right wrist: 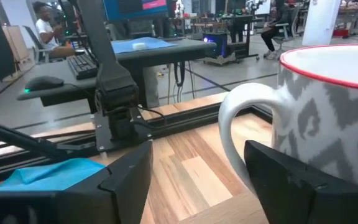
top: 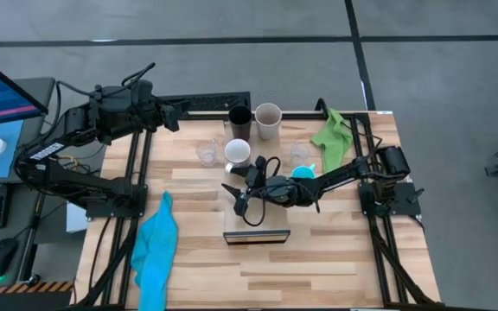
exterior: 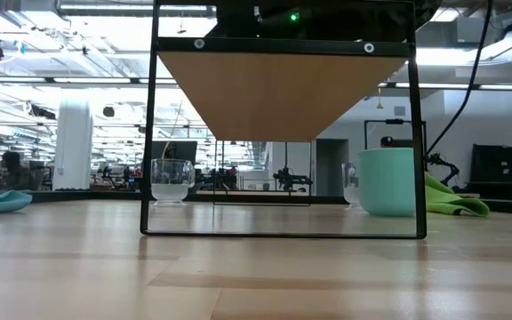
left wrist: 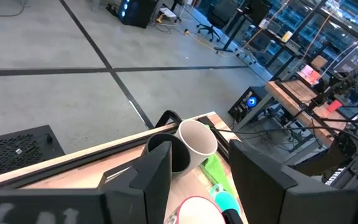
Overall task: Stack small to large cups/mugs on shelf
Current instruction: Put the gray cup on the shelf, then put the blue cup on the shelf
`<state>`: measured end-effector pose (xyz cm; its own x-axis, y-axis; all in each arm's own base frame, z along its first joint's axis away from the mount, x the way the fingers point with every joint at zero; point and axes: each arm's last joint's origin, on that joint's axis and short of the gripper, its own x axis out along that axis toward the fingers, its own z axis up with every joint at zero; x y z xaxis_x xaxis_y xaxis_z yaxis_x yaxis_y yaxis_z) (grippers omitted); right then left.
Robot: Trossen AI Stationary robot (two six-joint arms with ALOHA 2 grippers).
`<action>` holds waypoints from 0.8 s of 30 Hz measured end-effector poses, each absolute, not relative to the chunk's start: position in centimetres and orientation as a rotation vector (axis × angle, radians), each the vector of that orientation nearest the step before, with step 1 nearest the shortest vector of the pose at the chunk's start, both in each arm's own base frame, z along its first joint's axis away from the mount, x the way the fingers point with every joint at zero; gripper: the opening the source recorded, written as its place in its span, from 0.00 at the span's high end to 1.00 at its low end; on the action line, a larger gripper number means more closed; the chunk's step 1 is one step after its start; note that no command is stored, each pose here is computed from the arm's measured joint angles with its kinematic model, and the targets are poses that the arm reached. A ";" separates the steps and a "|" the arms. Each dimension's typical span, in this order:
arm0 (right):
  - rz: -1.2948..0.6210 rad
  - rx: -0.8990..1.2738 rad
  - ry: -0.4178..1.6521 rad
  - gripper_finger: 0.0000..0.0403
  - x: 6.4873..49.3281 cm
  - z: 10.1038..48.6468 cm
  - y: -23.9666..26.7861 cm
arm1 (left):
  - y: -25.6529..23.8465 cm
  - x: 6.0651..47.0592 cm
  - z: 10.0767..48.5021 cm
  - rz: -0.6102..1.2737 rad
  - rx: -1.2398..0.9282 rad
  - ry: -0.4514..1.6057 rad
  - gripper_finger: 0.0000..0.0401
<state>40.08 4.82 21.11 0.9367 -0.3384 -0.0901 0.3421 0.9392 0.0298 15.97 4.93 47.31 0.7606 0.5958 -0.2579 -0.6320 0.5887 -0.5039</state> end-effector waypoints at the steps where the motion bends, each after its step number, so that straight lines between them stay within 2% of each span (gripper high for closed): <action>1: -0.345 0.045 0.084 0.31 40.1 21.1 4.9 | 4.9 16.0 47.3 0.716 -0.612 0.064 0.62; 14: -0.396 0.028 0.150 0.29 37.9 24.6 4.5 | 5.0 16.0 47.3 0.722 -0.609 0.062 0.62; 24: -0.360 0.071 0.236 0.29 36.9 24.4 6.3 | 5.0 16.0 47.3 0.726 -0.606 0.061 0.62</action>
<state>36.95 6.25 24.38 0.9090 -0.3401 -0.2411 0.3565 0.9339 0.0267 15.97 4.97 47.32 0.7542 0.6047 -0.2559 -0.6389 0.5856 -0.4990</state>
